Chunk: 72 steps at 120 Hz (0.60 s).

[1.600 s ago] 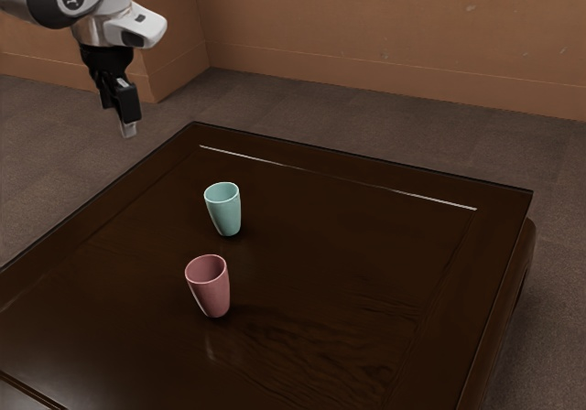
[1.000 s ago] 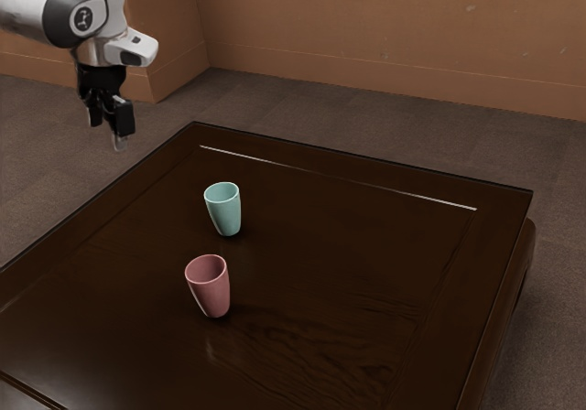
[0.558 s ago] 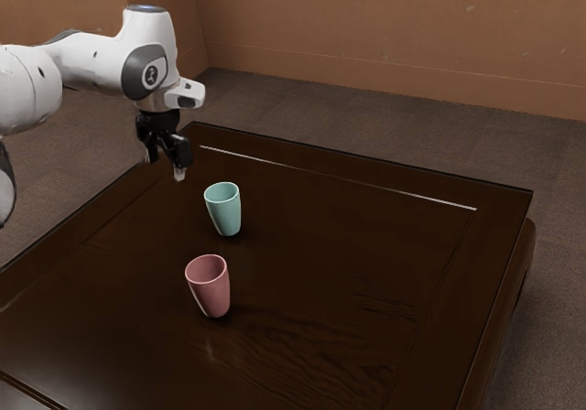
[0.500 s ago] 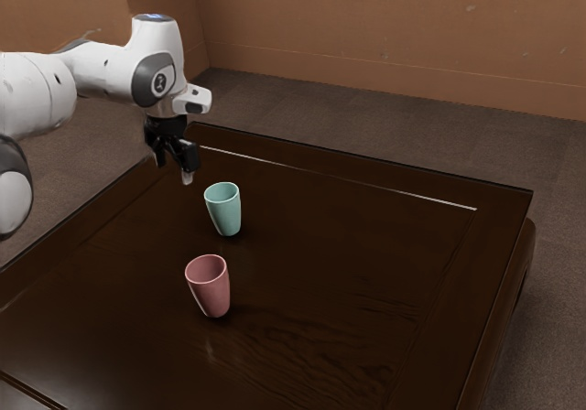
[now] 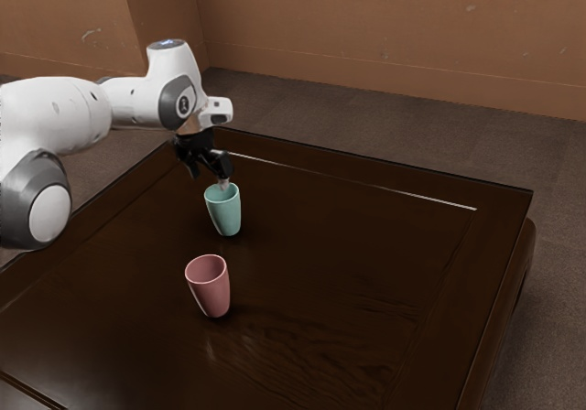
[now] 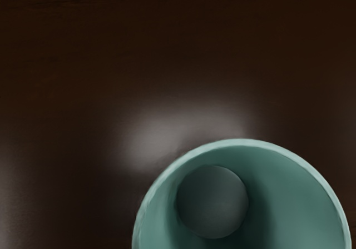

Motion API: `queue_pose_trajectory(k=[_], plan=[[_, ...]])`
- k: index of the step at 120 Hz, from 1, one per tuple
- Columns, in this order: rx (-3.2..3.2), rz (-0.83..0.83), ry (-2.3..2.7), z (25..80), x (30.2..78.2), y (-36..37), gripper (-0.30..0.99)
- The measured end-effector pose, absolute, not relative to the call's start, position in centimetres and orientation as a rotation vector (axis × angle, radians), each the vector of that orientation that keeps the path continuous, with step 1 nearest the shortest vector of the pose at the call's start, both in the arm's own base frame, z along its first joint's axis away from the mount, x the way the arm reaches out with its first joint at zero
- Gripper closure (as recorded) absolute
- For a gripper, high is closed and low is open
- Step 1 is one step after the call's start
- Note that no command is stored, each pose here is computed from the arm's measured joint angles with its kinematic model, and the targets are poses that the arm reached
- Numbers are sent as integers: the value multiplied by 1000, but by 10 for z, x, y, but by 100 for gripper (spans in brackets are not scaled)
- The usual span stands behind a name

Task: Place the left cup onto the right cup

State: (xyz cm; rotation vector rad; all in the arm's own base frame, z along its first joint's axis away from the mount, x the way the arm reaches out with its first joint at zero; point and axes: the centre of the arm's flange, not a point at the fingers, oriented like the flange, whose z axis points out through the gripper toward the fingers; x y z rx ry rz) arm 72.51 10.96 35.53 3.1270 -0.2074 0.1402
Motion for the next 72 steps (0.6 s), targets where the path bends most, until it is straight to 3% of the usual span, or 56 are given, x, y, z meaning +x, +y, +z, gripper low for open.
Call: queue_pose_trajectory(k=[72], plan=[[3145,150,-131,318,726,123,0]])
